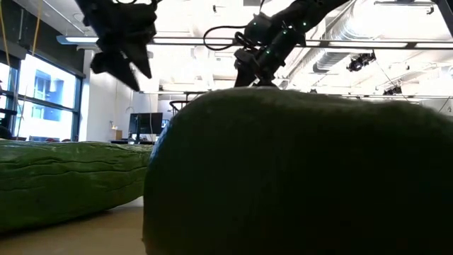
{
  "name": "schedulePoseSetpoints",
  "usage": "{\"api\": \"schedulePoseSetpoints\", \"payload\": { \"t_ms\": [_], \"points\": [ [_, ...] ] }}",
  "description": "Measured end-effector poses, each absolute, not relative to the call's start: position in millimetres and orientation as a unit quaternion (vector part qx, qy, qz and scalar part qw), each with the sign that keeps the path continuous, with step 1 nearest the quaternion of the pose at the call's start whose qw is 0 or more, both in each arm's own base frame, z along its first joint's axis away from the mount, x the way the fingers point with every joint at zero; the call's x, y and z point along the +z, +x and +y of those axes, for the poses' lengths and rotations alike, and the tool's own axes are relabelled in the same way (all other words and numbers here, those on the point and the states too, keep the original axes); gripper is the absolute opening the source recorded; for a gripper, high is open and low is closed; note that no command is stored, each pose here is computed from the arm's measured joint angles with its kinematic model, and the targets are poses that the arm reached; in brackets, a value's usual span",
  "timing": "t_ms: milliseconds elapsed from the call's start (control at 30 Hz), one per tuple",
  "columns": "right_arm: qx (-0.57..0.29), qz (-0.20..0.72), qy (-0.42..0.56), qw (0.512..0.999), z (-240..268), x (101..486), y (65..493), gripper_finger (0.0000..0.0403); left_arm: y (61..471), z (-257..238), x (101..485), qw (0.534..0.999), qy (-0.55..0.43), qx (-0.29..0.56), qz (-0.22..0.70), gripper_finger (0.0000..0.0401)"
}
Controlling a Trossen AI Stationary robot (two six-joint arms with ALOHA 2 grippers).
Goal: Build produce basket
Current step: Put the yellow lemon into the black wire basket
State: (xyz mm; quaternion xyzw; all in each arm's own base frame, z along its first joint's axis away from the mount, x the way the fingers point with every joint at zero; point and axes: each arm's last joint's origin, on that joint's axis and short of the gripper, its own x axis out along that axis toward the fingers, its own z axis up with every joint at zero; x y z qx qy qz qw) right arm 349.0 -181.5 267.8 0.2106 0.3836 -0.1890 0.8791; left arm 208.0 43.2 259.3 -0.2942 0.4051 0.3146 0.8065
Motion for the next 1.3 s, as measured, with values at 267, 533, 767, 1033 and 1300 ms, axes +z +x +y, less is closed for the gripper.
{"api": "schedulePoseSetpoints", "payload": {
  "t_ms": [267, 533, 767, 1033, 1300],
  "points": [
    [-0.201, 0.385, 0.232, 0.87, -173, 283, 353, 0.0307, 198, 23, 252, 0.737, -0.375, 0.34, 0.447, 0.0257],
    [-0.24, 0.386, 0.223, 0.863, -157, 299, 360, 0.0307, 188, -3, 248, 0.68, -0.415, 0.36, 0.486, 0.0257],
    [-0.246, 0.4, 0.226, 0.854, -131, 297, 367, 0.0307, 179, -29, 247, 0.653, -0.426, 0.383, 0.496, 0.0257],
    [-0.231, 0.415, 0.216, 0.853, -96, 296, 376, 0.0307, 166, -47, 245, 0.628, -0.419, 0.411, 0.51, 0.0257],
    [-0.211, 0.426, 0.194, 0.858, -76, 295, 379, 0.0307, 156, -60, 245, 0.601, -0.438, 0.459, 0.485, 0.0257]
  ]
}}
